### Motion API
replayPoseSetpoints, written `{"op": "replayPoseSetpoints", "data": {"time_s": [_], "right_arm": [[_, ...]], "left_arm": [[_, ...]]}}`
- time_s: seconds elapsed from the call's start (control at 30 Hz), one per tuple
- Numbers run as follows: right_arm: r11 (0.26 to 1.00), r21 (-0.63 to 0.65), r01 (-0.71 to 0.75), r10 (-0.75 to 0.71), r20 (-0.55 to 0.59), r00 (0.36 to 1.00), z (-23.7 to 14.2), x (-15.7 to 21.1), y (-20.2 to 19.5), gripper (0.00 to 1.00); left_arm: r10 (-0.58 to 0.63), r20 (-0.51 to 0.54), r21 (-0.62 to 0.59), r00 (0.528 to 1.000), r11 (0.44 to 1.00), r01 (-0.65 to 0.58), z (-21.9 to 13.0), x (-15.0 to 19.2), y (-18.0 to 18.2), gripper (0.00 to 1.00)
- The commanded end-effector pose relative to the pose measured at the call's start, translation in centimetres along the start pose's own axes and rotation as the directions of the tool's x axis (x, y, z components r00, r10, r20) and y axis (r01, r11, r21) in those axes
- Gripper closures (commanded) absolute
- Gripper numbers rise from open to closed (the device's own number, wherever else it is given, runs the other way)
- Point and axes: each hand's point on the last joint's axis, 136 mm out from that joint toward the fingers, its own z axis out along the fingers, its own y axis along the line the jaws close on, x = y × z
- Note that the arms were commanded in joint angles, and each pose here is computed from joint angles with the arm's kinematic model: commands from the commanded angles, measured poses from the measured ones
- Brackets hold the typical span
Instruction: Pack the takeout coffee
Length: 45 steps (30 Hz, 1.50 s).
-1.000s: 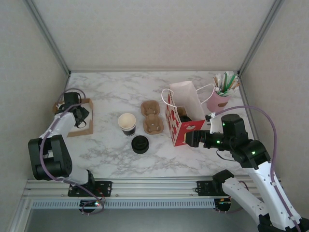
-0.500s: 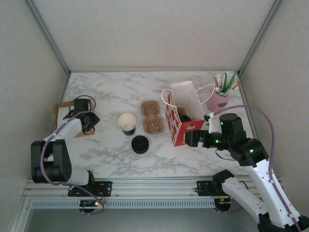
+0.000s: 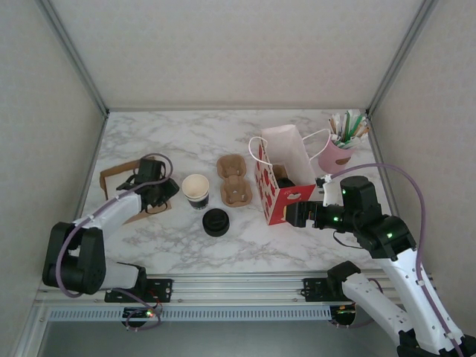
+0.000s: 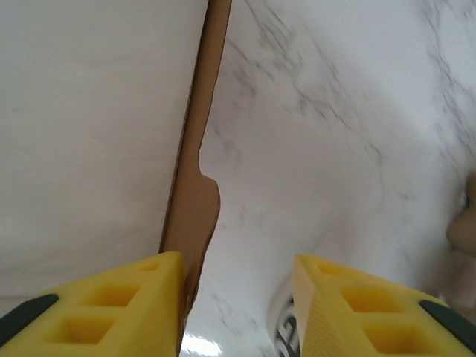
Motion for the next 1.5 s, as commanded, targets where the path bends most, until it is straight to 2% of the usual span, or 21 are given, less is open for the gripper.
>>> {"op": "replayPoseSetpoints", "data": {"time_s": [0.0,0.13,0.23,0.33,0.53,0.77,1.0,1.47], "right_arm": [[1.0,-0.022,-0.003,0.002,-0.031,1.0,0.3,0.7,0.2,0.01],[0.999,-0.032,0.001,-0.003,-0.035,0.999,0.3,0.5,0.5,0.01],[0.999,-0.039,0.007,-0.009,-0.038,0.999,0.3,0.3,0.8,0.01],[0.998,-0.053,0.017,-0.019,-0.034,0.999,0.2,0.0,1.3,0.01],[0.995,-0.068,0.071,-0.074,-0.047,0.996,0.5,0.0,2.2,0.01],[0.984,-0.051,0.17,-0.172,-0.051,0.984,1.2,0.4,3.1,0.01],[0.972,-0.039,0.23,-0.233,-0.09,0.968,2.7,1.4,3.6,0.01],[0.957,-0.02,0.289,-0.289,-0.132,0.948,4.7,2.1,4.5,0.01]], "left_arm": [[-0.026,0.011,0.035,1.0,0.999,0.025,-1.3,0.6,-0.9,0.55],[-0.033,0.12,0.002,0.992,0.999,0.033,-4.2,-2.6,-0.4,0.46],[-0.056,0.177,-0.013,0.983,0.998,0.06,-5.8,-5.2,0.4,0.35],[-0.062,0.21,-0.067,0.976,0.995,0.078,-6.2,-7.2,2.0,0.33],[-0.066,0.215,-0.175,0.974,0.979,0.105,-4.7,-9.3,5.1,0.36],[-0.075,0.182,-0.231,0.981,0.966,0.116,-2.4,-10.5,6.7,0.39],[-0.088,0.139,-0.267,0.986,0.956,0.123,0.2,-10.3,8.3,0.45],[-0.102,0.016,-0.302,0.995,0.948,0.102,5.0,-8.2,9.9,0.48]]}}
